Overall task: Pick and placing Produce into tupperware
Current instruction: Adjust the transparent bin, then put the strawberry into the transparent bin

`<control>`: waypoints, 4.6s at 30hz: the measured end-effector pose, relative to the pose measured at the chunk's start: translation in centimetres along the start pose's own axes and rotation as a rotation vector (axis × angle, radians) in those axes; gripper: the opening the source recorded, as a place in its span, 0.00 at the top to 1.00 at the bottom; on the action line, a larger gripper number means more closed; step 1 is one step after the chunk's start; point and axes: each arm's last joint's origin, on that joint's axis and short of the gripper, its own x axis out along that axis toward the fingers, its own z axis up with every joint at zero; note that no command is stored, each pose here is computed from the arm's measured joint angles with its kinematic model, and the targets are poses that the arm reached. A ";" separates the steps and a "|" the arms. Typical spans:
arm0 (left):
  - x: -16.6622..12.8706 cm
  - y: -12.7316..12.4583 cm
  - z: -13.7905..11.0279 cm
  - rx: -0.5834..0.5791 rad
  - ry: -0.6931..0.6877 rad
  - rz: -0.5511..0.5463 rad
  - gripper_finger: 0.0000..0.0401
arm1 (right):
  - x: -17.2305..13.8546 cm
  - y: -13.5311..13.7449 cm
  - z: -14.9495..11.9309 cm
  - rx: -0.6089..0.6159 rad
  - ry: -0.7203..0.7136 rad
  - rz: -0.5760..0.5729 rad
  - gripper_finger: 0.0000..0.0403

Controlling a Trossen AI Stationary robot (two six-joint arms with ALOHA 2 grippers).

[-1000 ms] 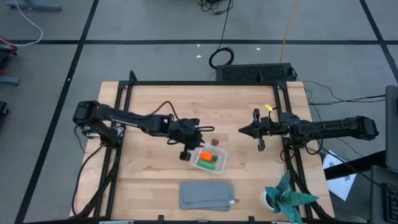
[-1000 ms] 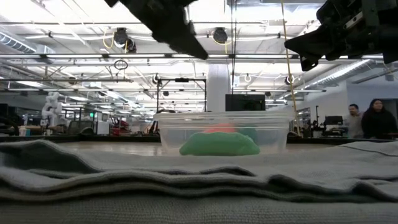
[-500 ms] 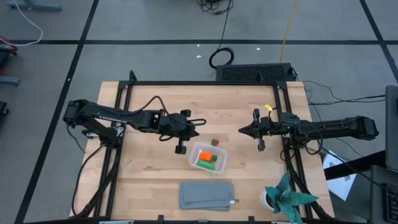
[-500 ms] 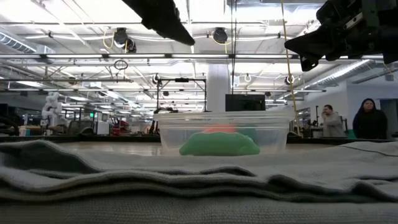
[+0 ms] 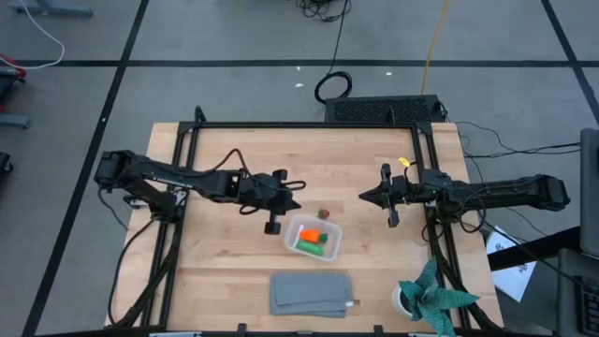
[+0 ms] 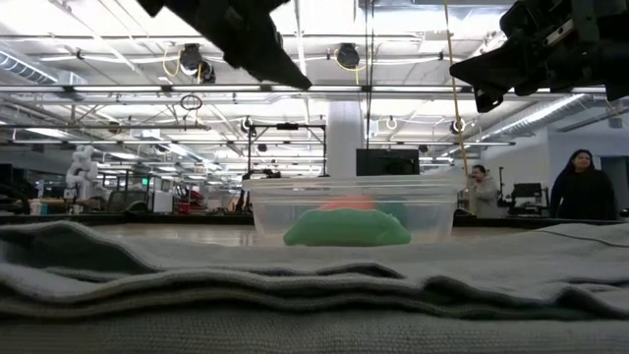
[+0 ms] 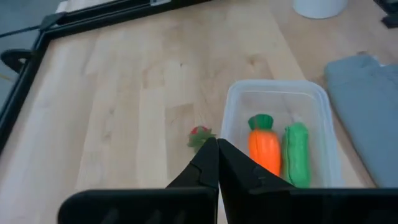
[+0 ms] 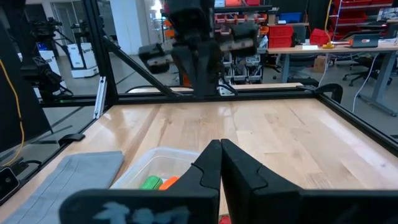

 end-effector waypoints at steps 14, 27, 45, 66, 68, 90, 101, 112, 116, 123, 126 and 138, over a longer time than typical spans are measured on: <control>5.6 2.1 -4.5 -0.105 0.108 -0.006 1.00 | 0.0 0.0 0.2 -0.003 -0.022 0.001 1.00; 7.3 1.9 -5.9 -0.107 0.166 -0.025 1.00 | 0.0 0.0 0.2 -0.003 -0.021 0.001 1.00; 8.9 1.1 -7.5 -0.107 0.241 -0.066 1.00 | 0.1 0.0 0.0 -0.001 -0.009 0.000 1.00; 8.9 -2.3 -6.8 -0.091 0.233 -0.155 1.00 | 0.1 0.0 0.0 -0.001 -0.008 0.000 1.00; 8.9 -2.3 -6.9 -0.089 0.234 -0.155 1.00 | 0.1 0.0 0.0 -0.001 -0.009 0.000 1.00; 3.8 -0.1 -3.2 0.090 0.159 0.001 0.99 | 0.2 0.0 -0.1 0.000 -0.002 -0.001 1.00; -4.7 1.0 0.9 0.167 -0.071 0.132 0.99 | 0.1 0.0 0.0 -0.001 -0.006 0.000 1.00; -11.5 1.3 1.4 0.041 -0.177 0.146 1.00 | 0.1 0.0 0.0 -0.001 -0.005 0.000 1.00; -13.3 0.9 1.1 0.035 -0.178 0.132 1.00 | 0.1 0.0 0.0 -0.001 -0.006 0.000 1.00; -15.9 0.4 0.6 0.020 -0.204 0.117 1.00 | 0.1 0.0 0.0 -0.001 -0.007 0.000 1.00; -17.1 0.4 0.5 0.008 -0.228 0.161 1.00 | 0.1 0.0 0.0 -0.001 -0.006 0.000 1.00; -21.9 0.7 -1.0 0.030 -0.328 0.168 1.00 | 0.1 0.0 0.0 -0.001 -0.006 0.000 1.00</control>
